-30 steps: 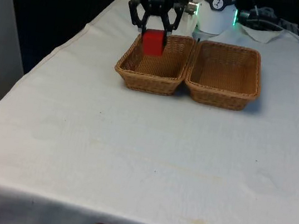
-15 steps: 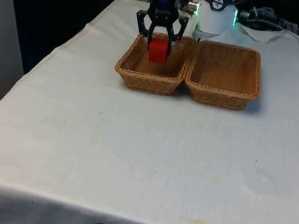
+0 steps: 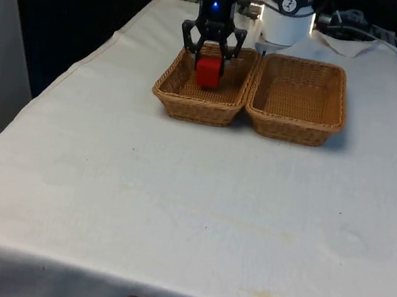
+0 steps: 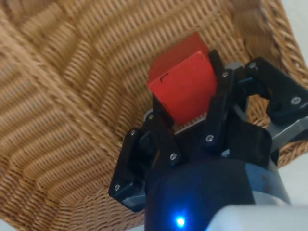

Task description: Pick up the red cube and place it into the right basket.

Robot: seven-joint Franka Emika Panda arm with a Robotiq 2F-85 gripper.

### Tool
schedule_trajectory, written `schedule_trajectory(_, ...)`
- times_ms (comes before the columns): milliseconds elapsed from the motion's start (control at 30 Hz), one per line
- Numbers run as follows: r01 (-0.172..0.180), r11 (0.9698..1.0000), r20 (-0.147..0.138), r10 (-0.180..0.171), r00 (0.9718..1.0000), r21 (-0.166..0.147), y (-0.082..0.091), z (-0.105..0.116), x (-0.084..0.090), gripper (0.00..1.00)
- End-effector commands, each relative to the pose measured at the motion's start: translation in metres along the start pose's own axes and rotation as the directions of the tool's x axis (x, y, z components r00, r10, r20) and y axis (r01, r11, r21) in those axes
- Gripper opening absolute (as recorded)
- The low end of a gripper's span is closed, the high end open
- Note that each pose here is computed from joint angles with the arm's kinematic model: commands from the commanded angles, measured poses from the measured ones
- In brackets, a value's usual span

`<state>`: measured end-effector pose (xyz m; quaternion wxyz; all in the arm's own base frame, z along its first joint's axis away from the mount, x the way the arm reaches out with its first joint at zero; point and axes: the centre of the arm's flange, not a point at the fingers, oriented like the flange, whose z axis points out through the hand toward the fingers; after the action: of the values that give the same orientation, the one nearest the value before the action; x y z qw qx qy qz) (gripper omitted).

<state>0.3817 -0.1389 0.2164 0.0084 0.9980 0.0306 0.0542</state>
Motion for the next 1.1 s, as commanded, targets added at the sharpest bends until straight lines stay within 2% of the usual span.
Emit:
schedule_trajectory(0,0.004,0.9999,-0.017,-0.004,0.9999,0.009,0.0005,-0.0032,-0.0037,0.03)
schedule_trajectory(167,0.010,1.0000,-0.001,-0.010,1.0000,0.001,0.0028,0.0012,-0.0059,0.03)
schedule_trajectory(200,0.008,1.0000,0.013,-0.008,0.9999,-0.002,0.0041,0.0037,-0.0061,0.03)
schedule_trajectory(233,0.009,1.0000,0.001,-0.009,1.0000,0.000,0.0032,0.0013,-0.0058,0.03)
schedule_trajectory(333,0.010,1.0000,0.007,-0.010,0.9999,-0.001,0.0033,0.0025,-0.0058,0.03)
schedule_trajectory(367,0.009,1.0000,0.008,-0.009,0.9999,-0.002,0.0037,0.0028,-0.0061,0.05)
schedule_trajectory(433,0.009,1.0000,0.010,-0.009,0.9999,-0.002,0.0036,0.0032,-0.0063,0.19)
schedule_trajectory(700,0.008,1.0000,0.013,-0.008,0.9999,-0.002,0.0039,0.0037,-0.0064,0.95)
schedule_trajectory(767,0.008,1.0000,0.013,-0.008,0.9999,-0.002,0.0041,0.0037,-0.0061,1.00)
schedule_trajectory(1067,0.007,1.0000,0.007,-0.007,1.0000,-0.002,0.0036,0.0019,-0.0040,1.00)
